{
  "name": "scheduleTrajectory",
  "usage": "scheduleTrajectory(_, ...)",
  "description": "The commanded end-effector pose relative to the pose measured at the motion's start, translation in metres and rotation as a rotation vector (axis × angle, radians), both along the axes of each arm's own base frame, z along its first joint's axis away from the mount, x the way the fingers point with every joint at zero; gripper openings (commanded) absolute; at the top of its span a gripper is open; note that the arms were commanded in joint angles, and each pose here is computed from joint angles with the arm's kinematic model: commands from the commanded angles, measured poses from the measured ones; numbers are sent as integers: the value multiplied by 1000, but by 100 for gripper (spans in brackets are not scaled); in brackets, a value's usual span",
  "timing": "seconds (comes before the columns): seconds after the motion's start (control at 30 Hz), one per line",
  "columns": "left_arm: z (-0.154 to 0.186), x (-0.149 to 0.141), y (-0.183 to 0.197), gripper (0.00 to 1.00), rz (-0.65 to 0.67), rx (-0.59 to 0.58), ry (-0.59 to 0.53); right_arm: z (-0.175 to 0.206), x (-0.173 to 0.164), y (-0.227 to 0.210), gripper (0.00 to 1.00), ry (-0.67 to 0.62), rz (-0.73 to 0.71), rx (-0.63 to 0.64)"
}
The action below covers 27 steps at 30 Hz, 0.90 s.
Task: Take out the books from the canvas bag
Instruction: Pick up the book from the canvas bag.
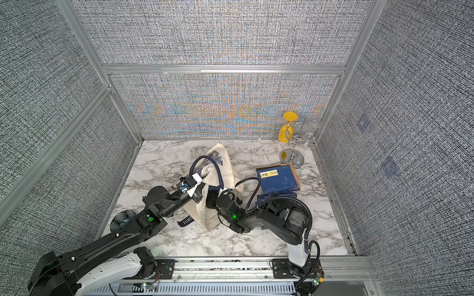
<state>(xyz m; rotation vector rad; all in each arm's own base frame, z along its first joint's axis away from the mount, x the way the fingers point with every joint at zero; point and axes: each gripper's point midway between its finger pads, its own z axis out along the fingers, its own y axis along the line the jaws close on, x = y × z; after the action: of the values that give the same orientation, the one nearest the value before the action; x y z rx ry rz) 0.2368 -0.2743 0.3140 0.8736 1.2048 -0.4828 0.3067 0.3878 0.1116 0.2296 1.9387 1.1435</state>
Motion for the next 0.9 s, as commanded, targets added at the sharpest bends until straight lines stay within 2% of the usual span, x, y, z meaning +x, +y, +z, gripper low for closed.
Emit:
scheduleTrajectory(0.0,24,-7,-1,0,-37,-67,-52,24,9,3,26,-61,-3,62)
scheduleTrajectory(0.2,23,-7,-2,0,-35,-65,-46,31,9,14,20,-84,47,51)
scheduleTrajectory(0.47,22,5,4,0,38,-67,-21,32,5,15,1,-102,76,19)
scheduleTrajectory(0.87,12,38,18,0,226,-32,57,38,-13,-4,0,-105,103,-61)
